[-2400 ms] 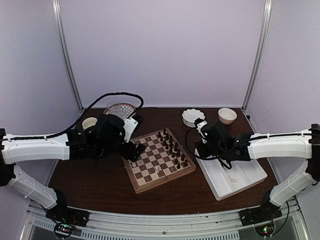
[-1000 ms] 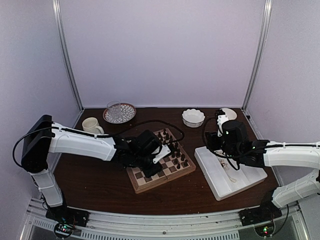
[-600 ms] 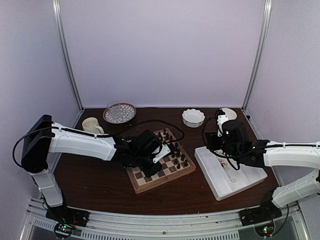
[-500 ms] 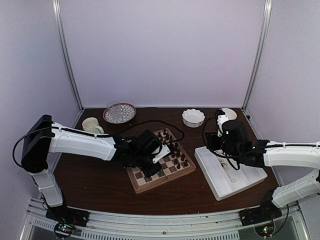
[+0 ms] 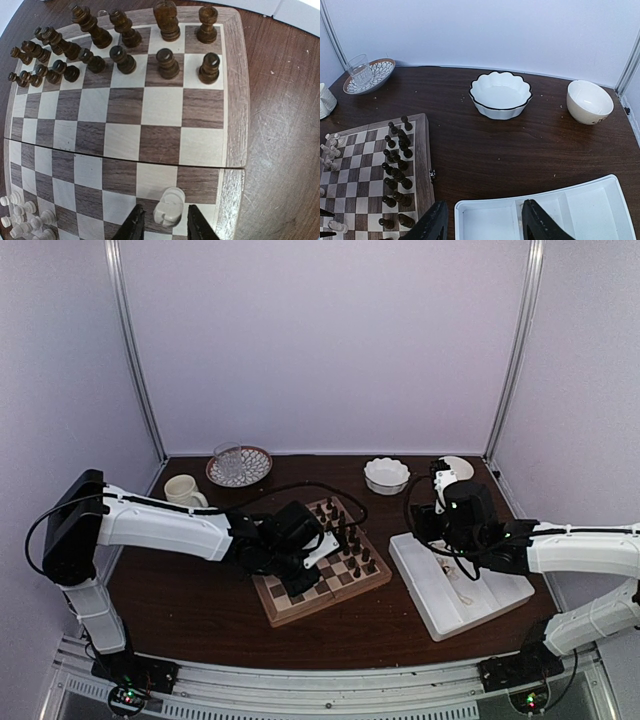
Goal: Set up the chess pieces on the board
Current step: Pick up the knight from the chessboard.
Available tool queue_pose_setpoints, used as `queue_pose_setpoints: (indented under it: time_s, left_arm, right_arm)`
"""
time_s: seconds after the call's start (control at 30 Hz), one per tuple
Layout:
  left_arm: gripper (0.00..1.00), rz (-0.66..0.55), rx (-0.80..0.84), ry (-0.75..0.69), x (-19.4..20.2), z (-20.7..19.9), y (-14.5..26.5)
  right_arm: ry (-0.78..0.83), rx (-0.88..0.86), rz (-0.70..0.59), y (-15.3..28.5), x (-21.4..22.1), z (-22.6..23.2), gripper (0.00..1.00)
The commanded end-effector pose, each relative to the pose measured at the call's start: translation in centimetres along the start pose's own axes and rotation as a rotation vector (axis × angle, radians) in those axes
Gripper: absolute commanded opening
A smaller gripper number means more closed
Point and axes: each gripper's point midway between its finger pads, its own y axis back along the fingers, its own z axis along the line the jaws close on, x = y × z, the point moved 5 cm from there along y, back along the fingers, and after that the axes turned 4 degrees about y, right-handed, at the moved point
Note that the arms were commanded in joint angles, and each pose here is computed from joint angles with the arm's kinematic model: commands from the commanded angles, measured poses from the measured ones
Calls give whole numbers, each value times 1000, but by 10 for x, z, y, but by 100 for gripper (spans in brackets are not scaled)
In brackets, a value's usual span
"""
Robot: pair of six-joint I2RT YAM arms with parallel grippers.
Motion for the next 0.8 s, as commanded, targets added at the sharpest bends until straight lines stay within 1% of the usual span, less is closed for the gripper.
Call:
queue_pose_setpoints:
  time_s: [0.0,0.27,0.37,0.47,0.63,0.77]
  left_arm:
    - [31,-32,6,5,-12,0,5]
    - [29,-32,15,3,-13,-1,5]
    - [24,-32,18,1,-13,-1,5]
    - [22,-31,17,0,-13,-1,6]
    - [16,-32,19,-1,-13,-1,6]
    - [15,-35,23,1,-13,-2,8]
  right_arm:
    - [-6,28,-2,-1,-2,-4,53]
    - [-6,29,1,-2,-1,-4,53]
    - [-7,31,1,-2,-1,-4,53]
    - [-7,32,2,-2,-1,-5,53]
    - [-10,31,2,-2,-1,-5,53]
    - [-12,31,-1,-1,-2,-5,53]
